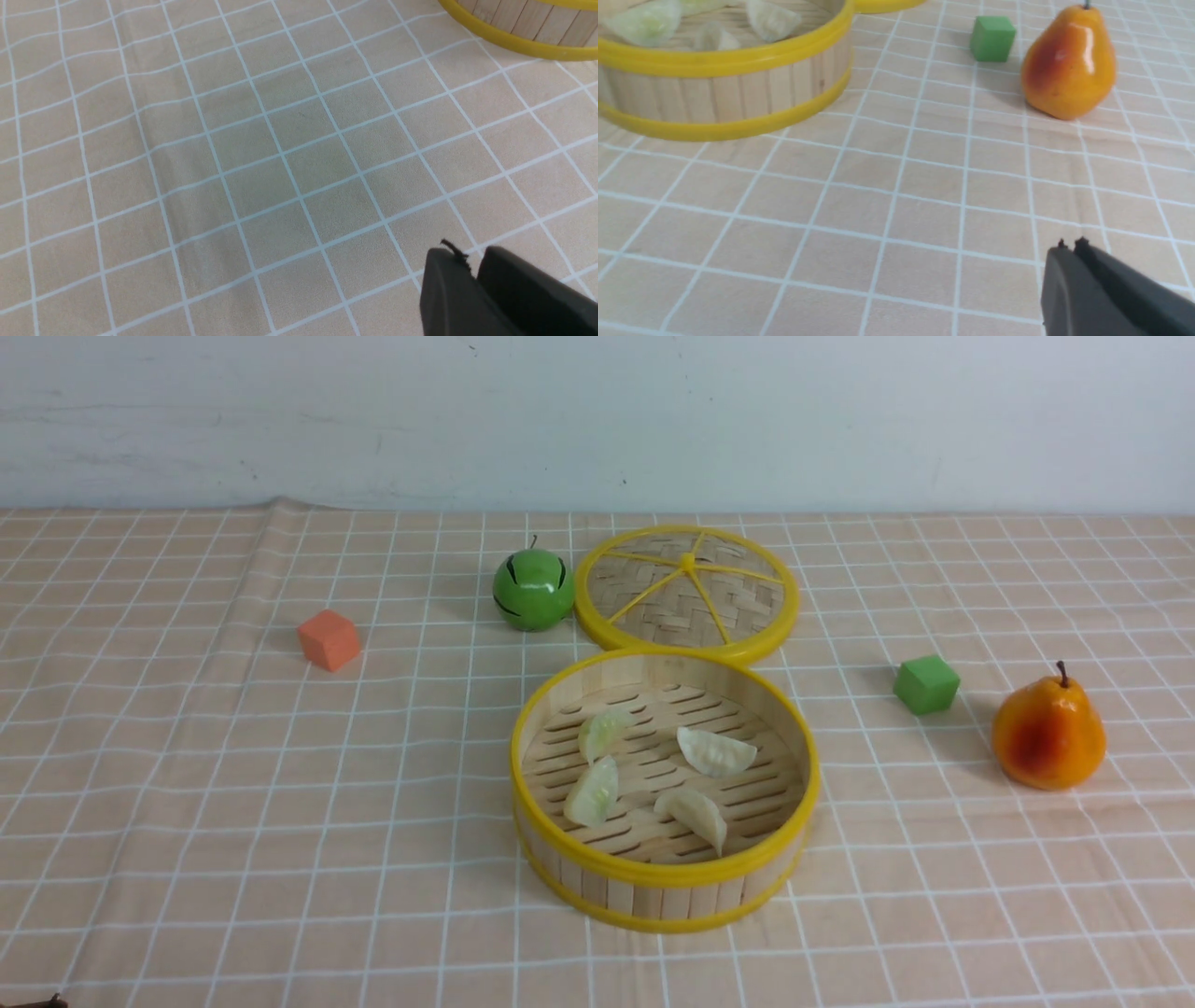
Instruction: Put the dumplings into the steamer on the table with the brown tablecloth.
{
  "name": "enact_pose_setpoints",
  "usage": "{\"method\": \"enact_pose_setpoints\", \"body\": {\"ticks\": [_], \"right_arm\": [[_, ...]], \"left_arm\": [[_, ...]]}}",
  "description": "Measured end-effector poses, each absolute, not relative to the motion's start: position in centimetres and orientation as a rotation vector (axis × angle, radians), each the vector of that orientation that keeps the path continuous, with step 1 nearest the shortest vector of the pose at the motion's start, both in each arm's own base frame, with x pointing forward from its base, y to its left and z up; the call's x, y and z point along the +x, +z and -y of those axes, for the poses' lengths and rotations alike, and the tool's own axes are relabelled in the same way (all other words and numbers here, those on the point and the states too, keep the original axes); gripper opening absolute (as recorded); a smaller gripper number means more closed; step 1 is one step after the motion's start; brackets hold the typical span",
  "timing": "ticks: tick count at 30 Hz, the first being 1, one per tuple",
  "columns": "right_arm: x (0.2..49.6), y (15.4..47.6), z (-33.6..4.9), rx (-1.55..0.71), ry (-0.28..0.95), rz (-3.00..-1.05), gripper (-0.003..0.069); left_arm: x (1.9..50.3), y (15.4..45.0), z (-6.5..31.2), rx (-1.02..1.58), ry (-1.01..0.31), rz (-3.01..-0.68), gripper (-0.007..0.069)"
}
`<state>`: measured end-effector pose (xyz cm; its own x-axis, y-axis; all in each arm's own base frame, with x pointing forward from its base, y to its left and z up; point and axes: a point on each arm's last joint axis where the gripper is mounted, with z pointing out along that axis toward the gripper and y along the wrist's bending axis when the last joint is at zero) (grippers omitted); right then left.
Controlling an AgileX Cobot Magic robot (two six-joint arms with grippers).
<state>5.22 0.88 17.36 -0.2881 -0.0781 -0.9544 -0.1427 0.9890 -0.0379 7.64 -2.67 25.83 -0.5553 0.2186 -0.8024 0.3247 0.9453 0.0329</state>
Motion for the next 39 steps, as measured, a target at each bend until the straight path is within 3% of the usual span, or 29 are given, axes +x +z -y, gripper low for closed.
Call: {"method": "enact_pose_setpoints", "body": {"ticks": [13, 24, 39], "right_arm": [[5.18, 17.37, -0.61, -0.141, 0.016, -1.872, 0.0012], [5.18, 17.38, -0.54, 0.095, 0.177, -1.88, 0.0018], [5.17, 17.36, -0.54, 0.118, 0.193, -1.882, 0.0039]], "left_arm": [[7.64, 25.83, 2.68, 0.382, -0.147, -2.18, 0.0092], [7.64, 25.84, 2.67, 0.383, -0.147, -2.179, 0.0092], [7.64, 25.84, 2.67, 0.383, -0.147, -2.179, 0.0102]]}}
